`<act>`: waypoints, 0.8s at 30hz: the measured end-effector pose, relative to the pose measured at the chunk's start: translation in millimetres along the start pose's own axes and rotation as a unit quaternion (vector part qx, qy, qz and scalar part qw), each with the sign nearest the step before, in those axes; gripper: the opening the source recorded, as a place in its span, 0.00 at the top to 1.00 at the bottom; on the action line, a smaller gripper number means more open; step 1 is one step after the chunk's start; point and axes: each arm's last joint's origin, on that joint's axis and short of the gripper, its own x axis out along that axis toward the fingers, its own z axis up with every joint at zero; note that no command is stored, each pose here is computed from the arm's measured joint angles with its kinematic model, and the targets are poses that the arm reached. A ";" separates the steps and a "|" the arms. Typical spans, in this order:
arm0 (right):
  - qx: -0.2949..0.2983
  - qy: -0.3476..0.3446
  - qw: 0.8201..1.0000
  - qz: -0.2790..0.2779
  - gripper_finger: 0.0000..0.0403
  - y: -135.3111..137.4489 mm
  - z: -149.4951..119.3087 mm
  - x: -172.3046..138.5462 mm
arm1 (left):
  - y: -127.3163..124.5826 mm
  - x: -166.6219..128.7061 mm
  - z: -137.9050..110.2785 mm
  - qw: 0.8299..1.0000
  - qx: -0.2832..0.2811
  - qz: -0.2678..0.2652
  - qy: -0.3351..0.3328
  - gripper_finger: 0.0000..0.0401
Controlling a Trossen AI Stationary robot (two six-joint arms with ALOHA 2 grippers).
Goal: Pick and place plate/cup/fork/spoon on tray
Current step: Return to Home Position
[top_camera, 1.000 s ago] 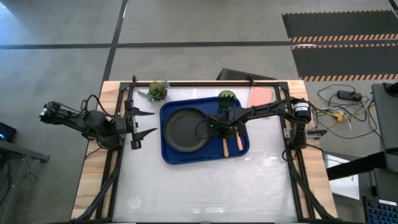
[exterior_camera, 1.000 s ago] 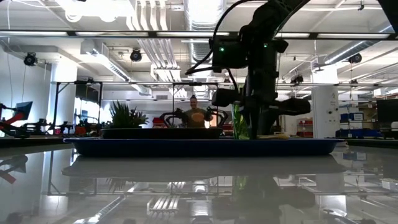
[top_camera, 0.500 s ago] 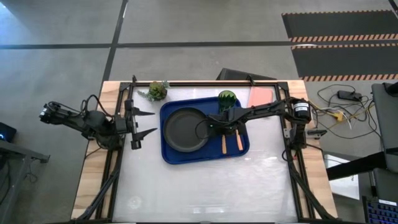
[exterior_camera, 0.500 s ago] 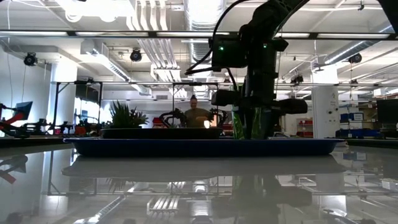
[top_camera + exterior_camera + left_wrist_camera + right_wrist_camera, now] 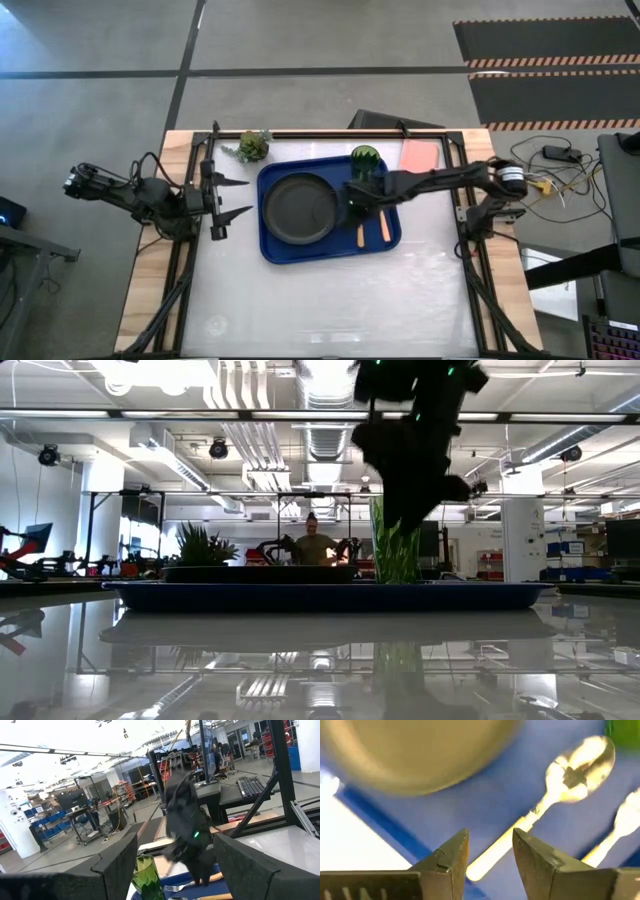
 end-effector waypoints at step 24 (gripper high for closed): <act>-0.392 -0.390 0.815 0.173 0.79 -58.5 -93.8 -39.5 | -20.8 -35.4 -80.2 0.986 -0.093 -0.127 0.050 0.98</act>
